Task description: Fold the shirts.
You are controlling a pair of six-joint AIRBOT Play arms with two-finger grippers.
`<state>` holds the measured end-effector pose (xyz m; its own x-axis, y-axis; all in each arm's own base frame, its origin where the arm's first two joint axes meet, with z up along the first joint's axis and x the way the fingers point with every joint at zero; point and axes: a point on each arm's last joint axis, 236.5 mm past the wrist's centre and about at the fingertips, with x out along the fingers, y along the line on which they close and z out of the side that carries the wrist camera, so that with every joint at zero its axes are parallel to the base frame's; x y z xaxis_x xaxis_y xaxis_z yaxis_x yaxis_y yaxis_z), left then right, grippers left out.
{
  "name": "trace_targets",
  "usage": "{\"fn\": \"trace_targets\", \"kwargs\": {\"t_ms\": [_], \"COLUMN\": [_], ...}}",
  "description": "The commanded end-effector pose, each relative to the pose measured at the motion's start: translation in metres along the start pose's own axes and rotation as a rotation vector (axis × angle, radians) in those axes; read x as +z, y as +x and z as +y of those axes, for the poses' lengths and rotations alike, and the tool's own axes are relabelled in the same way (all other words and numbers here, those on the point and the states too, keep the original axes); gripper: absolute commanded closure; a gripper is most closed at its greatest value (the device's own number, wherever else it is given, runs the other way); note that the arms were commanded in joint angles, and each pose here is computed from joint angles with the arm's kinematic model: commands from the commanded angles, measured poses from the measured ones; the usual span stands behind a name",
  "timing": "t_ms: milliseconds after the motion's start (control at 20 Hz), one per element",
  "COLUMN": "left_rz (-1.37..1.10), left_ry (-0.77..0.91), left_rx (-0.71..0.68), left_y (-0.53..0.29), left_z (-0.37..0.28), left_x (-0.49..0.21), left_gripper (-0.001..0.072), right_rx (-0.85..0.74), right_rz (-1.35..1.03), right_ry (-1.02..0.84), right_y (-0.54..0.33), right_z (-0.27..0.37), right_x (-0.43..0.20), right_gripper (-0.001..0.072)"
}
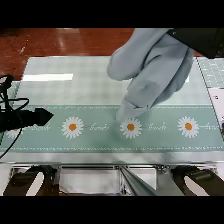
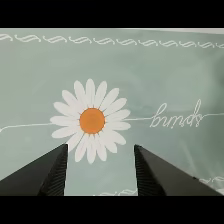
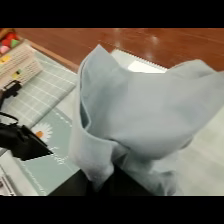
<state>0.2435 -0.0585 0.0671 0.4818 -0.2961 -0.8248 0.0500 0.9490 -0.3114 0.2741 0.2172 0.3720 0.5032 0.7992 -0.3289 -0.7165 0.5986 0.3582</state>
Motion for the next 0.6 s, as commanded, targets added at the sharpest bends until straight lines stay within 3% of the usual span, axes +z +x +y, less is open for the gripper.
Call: {"fn": "trace_targets", "kwargs": {"t_ms": [0, 250, 550], "left_rz": [-0.042, -0.041, -0.020], "left_ry": [-0.013, -0.012, 0.025], "left_rx": [-0.025, -0.024, 0.075], "left_y": [-0.001, -0.001, -0.002], "left_z": [-0.006, -0.006, 0.018], "left_x": [0.009, 0.009, 0.004], "left_gripper": [0.0199, 0.0199, 0.0199], "right_rx": [0.125, 0.286, 0.183], "right_rz": [0.055, 0.271, 0.593], "right_ry": [-0.025, -0.032, 0.121], "right_y": [0.021, 0.114, 0.196], "right_z": [0.033, 0.086, 0.039], "right_x": [-0.007, -0.067, -0.188], "right_gripper": [0.0681, 0.0681, 0.0681]}}
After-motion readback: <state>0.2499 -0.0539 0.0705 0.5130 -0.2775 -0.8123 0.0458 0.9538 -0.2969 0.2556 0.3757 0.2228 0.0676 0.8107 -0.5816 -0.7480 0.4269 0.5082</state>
